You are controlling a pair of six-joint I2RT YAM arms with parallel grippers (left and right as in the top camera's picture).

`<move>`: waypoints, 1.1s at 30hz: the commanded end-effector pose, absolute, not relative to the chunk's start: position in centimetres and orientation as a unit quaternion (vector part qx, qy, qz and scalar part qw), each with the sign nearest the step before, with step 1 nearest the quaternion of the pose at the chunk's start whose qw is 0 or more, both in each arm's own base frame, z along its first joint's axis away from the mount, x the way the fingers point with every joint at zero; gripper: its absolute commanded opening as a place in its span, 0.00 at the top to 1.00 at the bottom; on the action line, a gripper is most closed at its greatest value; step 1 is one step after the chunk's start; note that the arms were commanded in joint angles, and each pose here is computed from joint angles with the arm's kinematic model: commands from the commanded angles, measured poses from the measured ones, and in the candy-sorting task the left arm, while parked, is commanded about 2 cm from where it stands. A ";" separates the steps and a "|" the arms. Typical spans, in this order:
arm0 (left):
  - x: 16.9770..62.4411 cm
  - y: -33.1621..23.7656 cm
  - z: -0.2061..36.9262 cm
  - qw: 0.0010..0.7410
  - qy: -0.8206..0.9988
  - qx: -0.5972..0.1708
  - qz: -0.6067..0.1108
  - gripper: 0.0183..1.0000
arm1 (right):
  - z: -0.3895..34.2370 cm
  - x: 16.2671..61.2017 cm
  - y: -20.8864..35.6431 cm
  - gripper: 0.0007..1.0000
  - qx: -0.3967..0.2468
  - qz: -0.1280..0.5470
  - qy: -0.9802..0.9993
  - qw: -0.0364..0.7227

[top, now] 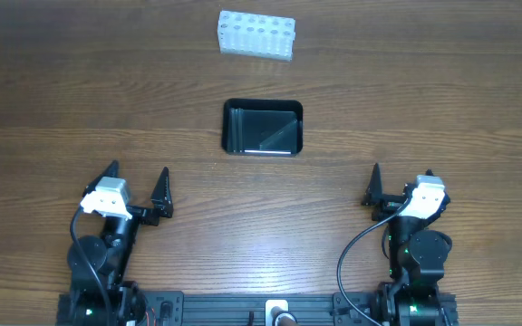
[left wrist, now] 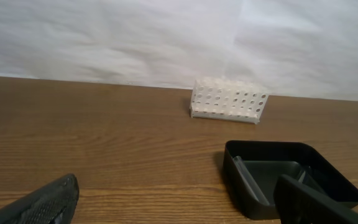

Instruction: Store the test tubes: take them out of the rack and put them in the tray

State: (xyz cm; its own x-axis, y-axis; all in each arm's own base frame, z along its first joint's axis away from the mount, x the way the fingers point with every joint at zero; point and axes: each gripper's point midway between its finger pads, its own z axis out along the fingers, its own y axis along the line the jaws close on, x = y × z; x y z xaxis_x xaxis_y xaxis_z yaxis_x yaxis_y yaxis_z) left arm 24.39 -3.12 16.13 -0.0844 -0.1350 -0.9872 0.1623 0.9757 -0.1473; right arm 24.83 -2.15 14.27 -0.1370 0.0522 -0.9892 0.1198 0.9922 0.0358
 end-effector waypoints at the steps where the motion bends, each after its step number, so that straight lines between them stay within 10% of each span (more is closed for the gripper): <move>1: 24.4 -3.1 16.1 0.676 0.728 0.008 -0.114 0.00 | 13.8 24.8 -2.2 0.01 0.059 -0.028 0.757 0.650; 33: 24.4 -3.1 16.1 0.676 0.728 0.008 -0.114 0.00 | 15.8 24.5 -2.2 0.01 0.060 -0.025 0.728 0.682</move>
